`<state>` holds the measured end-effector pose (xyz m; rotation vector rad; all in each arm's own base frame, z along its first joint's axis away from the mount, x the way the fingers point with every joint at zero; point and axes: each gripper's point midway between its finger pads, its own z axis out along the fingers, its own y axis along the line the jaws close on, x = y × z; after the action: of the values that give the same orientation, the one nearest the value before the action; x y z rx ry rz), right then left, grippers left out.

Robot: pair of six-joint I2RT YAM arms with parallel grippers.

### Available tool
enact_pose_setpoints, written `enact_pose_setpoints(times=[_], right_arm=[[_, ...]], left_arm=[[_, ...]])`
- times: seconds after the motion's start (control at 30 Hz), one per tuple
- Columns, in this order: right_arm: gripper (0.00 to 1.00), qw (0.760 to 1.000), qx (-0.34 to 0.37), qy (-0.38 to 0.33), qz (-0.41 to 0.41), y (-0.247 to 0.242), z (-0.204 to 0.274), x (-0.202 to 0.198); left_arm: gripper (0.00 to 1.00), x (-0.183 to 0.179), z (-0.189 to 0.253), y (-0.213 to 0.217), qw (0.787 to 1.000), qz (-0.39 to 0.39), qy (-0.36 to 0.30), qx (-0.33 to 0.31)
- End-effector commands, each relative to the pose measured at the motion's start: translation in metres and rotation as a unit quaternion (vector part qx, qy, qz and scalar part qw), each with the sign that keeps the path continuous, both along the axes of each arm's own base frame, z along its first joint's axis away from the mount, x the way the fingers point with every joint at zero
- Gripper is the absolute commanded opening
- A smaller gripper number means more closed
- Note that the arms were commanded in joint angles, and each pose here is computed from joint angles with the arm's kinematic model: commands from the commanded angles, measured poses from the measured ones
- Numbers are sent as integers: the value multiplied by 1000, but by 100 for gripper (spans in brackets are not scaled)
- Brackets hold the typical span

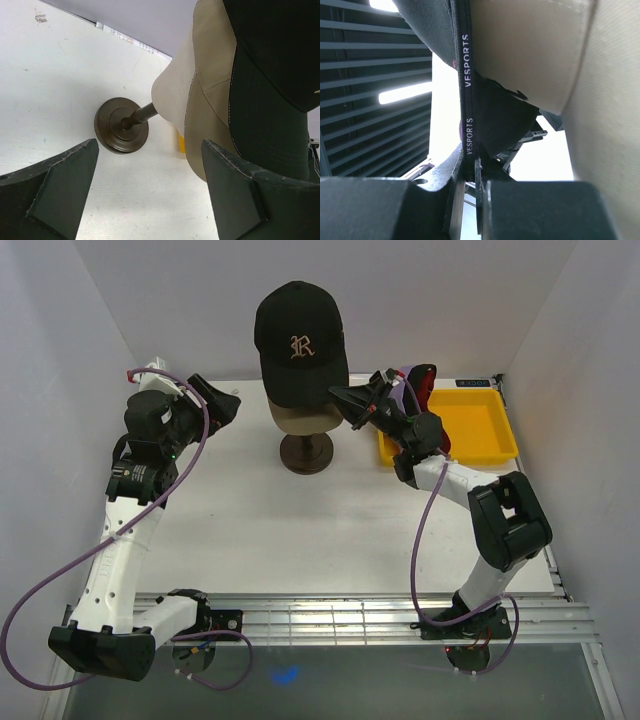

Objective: Stack the hats

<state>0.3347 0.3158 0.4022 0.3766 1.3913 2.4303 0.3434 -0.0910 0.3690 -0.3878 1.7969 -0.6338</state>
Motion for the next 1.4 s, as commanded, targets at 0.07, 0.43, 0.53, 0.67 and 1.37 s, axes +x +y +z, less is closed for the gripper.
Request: enact_pose_setpoints(times=[0.07, 0.43, 0.53, 0.67, 1.37], right_arm=[[8, 996, 54, 37, 66, -17, 20, -22], [8, 995, 10, 72, 64, -11, -19, -21], [8, 994, 3, 85, 63, -11, -31, -20], [8, 993, -7, 99, 61, -11, -46, -18], [36, 988, -126, 93, 7, 2, -50, 1]], left_arm=[[94, -5, 7, 5, 1000, 9, -9, 5], [94, -5, 1, 5, 1000, 11, -5, 6], [94, -5, 0, 6, 1000, 12, -3, 7], [94, -5, -1, 6, 1000, 12, -2, 7], [94, -2, -7, 4, 1000, 6, 2, 11]])
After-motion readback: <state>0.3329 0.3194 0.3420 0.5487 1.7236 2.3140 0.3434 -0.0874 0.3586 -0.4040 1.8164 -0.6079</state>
